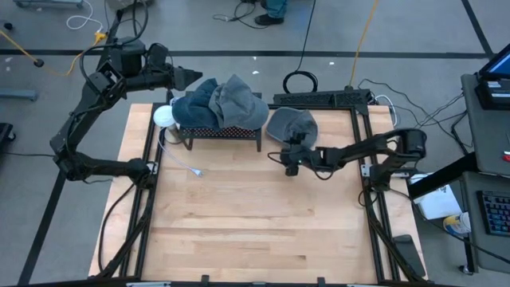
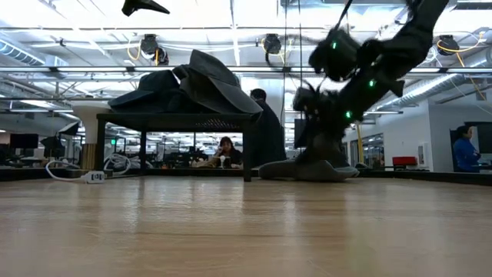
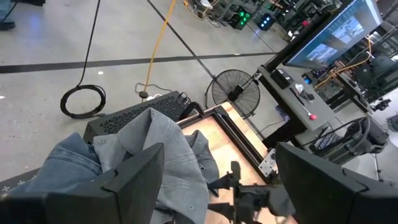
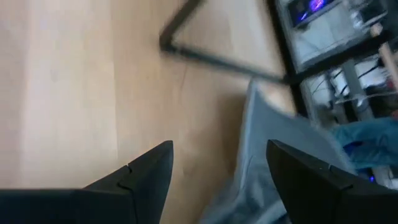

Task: Pick & Place hat
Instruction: Stack the gray cap on the other gray cap on the shelf

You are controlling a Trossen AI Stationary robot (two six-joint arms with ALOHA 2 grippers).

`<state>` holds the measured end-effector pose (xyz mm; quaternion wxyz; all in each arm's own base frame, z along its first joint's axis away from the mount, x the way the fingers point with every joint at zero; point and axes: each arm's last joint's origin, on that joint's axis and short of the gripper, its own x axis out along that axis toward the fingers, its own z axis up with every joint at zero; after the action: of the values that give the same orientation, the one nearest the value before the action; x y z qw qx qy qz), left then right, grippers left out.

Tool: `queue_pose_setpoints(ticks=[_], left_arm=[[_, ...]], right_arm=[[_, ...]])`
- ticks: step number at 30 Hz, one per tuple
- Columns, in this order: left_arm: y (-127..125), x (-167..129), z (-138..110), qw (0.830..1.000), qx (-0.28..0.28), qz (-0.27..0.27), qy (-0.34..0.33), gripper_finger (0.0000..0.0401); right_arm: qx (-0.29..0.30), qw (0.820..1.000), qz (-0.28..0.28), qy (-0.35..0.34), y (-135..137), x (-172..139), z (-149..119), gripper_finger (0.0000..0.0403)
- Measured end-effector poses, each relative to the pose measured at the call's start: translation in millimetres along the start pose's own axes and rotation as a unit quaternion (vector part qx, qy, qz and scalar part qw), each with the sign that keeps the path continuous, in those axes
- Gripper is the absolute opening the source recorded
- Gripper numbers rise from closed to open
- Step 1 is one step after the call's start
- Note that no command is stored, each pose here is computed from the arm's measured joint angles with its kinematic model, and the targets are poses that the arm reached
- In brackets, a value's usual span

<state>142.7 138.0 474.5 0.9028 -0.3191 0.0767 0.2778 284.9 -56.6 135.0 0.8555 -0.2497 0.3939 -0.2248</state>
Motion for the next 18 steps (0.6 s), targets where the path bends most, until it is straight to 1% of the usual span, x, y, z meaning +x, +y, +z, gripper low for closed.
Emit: queue_pose_setpoints(ticks=[4, 6, 9, 11, 14, 16, 18], left_arm=[[-1, 0, 0, 1.000, 0.000, -0.005, 0.003, 0.0318], [-1, 0, 0, 1.000, 0.000, -0.006, 0.003, 0.0319], [-1, 0, 0, 1.000, 0.000, -0.008, 0.004, 0.0319], [-1, 0, 0, 1.000, 0.000, -0.008, 0.004, 0.0319], [-1, 0, 0, 1.000, 0.001, -0.010, 0.000, 0.0319], [-2, 0, 1, 1.000, 0.002, -0.012, -0.003, 0.0319], [-3, 0, 2, 1.000, 0.004, -0.019, -0.007, 0.0319]], right_arm=[[0.004, 1.000, 0.010, 0.021, -3, 17, -9, 0.0254], [-0.008, 0.999, 0.008, 0.038, -5, 24, -15, 0.0254], [-0.020, 0.999, -0.002, 0.039, -10, 36, -14, 0.0250], [-0.023, 0.999, -0.006, 0.046, -14, 43, -15, 0.0240], [-0.025, 0.998, -0.009, 0.056, -16, 50, -17, 0.0209], [-0.024, 0.998, -0.010, 0.058, -17, 50, -17, 0.0176], [-0.026, 0.998, -0.011, 0.058, -17, 50, -17, 0.0135]])
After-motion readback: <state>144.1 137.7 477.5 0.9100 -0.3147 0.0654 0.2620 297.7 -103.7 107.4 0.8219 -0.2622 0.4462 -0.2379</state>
